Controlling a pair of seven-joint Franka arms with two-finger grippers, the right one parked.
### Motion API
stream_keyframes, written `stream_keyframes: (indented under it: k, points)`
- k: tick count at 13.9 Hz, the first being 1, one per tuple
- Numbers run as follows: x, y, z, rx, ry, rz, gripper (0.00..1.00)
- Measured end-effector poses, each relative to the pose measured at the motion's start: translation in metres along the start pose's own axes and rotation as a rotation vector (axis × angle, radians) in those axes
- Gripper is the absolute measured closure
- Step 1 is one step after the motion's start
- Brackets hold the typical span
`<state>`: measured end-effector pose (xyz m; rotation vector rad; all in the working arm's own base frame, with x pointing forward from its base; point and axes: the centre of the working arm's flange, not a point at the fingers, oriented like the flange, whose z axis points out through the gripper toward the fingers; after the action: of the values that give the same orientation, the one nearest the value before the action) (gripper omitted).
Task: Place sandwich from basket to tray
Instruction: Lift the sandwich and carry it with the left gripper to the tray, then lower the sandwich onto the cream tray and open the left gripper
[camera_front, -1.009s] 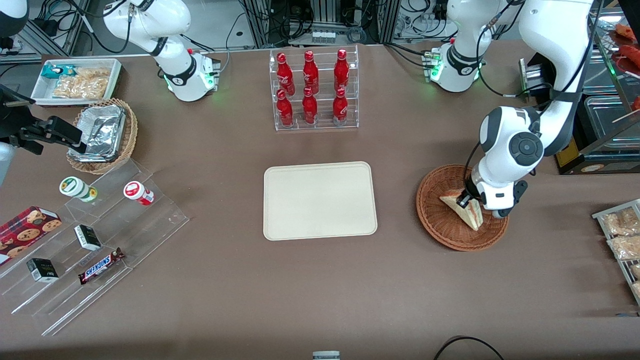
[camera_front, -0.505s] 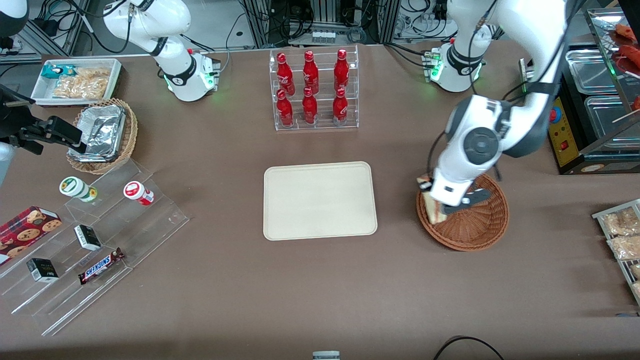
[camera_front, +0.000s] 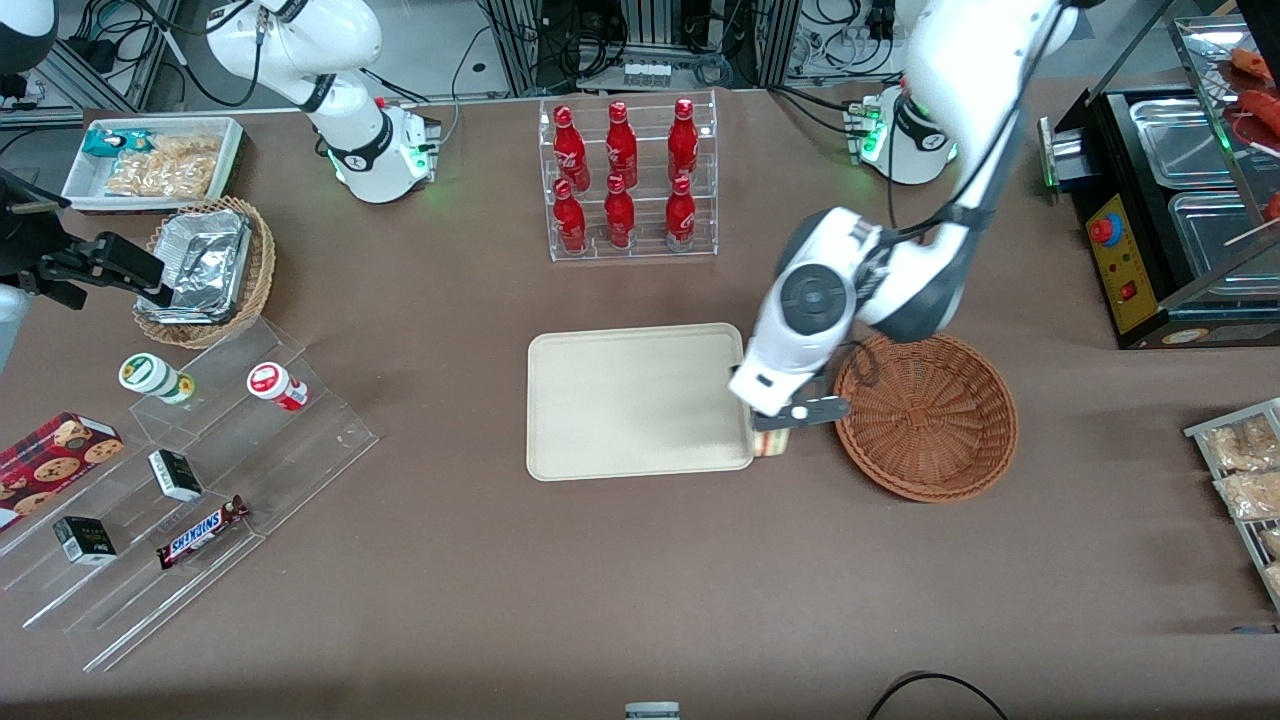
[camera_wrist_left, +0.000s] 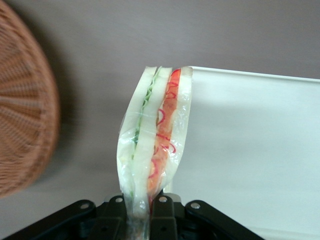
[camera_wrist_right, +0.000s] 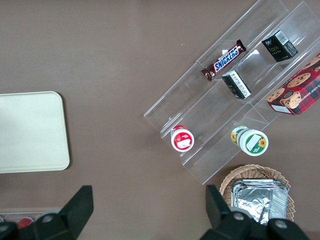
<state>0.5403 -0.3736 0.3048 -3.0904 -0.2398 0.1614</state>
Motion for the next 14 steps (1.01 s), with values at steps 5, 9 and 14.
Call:
stream_keyframes:
  k: [5,9,14]
  points:
    - [-0.032,0.091,0.03,-0.017,0.002,-0.018,0.85]
    - [-0.05,0.133,0.034,-0.04,0.013,-0.07,0.85]
    - [-0.079,0.171,0.061,-0.027,0.008,-0.102,0.85]
